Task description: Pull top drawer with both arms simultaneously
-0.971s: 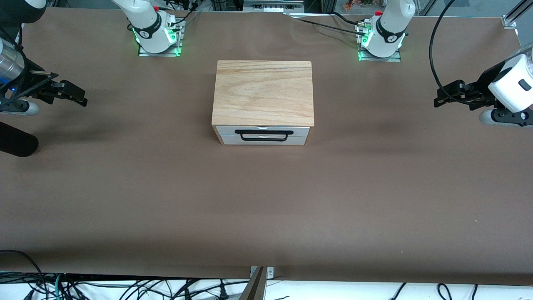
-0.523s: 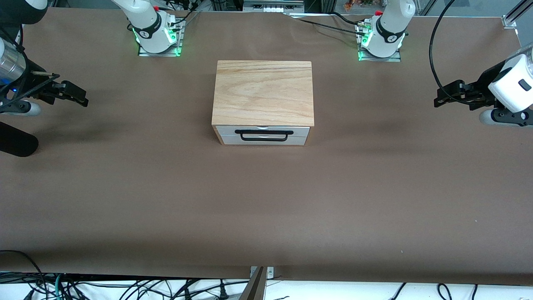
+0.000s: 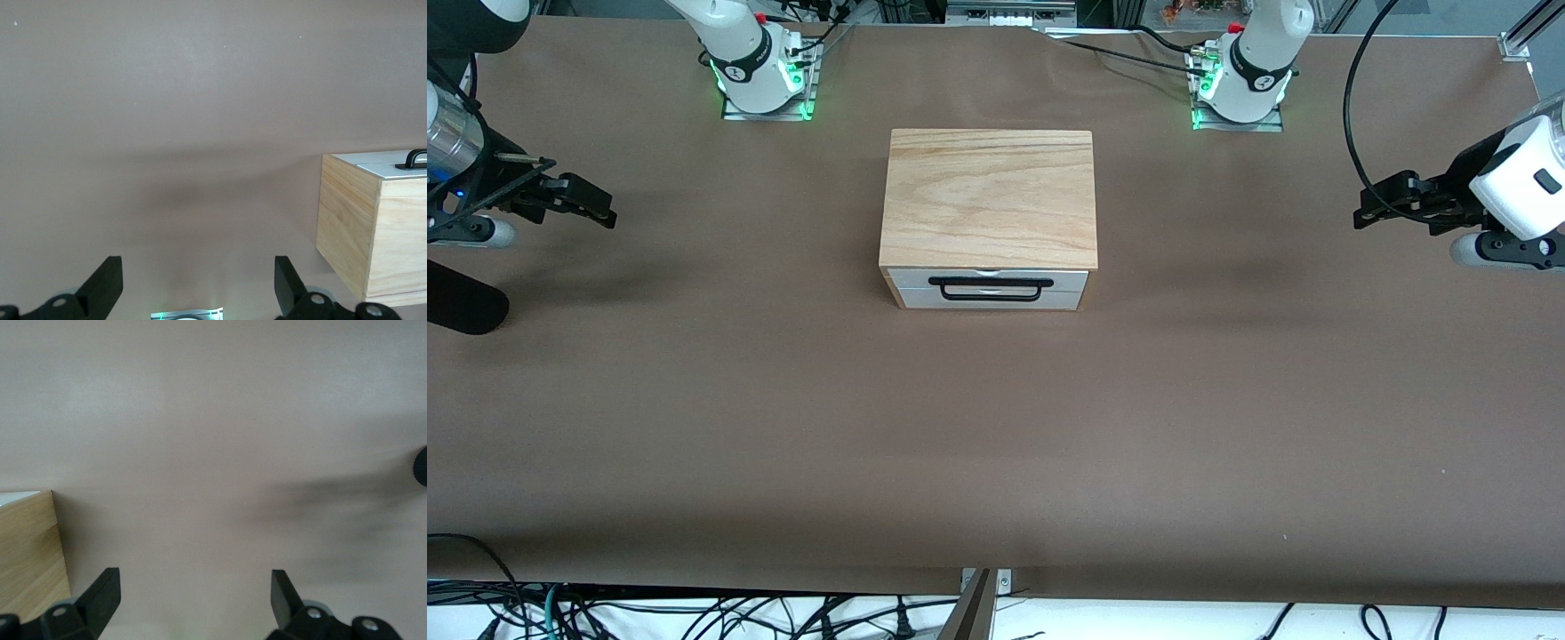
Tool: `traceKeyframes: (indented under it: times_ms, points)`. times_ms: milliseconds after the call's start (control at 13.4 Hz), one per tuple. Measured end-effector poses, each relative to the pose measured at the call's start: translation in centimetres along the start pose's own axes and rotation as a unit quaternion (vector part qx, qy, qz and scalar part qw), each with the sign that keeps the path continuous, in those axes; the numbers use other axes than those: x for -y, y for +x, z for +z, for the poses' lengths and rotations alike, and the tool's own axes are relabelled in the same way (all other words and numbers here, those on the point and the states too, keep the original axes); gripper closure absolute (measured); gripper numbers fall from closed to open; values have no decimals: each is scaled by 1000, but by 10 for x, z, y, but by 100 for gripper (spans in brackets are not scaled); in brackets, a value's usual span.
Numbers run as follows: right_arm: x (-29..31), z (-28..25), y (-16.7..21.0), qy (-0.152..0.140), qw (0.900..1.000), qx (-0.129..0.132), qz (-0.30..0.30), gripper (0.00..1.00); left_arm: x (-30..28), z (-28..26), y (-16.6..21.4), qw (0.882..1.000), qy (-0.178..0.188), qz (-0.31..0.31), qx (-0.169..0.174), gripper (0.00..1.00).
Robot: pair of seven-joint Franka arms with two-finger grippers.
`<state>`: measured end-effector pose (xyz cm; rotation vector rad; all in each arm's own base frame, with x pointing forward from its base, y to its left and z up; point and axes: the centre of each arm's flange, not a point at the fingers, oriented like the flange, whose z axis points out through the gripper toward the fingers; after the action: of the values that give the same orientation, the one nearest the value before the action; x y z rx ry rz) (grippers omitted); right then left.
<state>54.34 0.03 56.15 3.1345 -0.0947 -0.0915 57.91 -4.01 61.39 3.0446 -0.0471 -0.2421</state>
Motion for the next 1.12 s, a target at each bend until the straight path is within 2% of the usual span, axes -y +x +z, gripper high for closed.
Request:
traceKeyframes:
  times_ms: [747, 822, 1120]
  points:
    - [1, 7, 2, 5, 1000, 7, 0, 0, 0, 0, 0, 1000, 0, 0, 0, 0]
    - [5, 10, 3, 20, 1000, 11, 2, 0, 0, 0, 0, 1000, 0, 0, 0, 0]
    - [26, 33, 13, 116, 992, 39, 15, 0, 1, 6, 3, 1000, 0, -1, 6, 0]
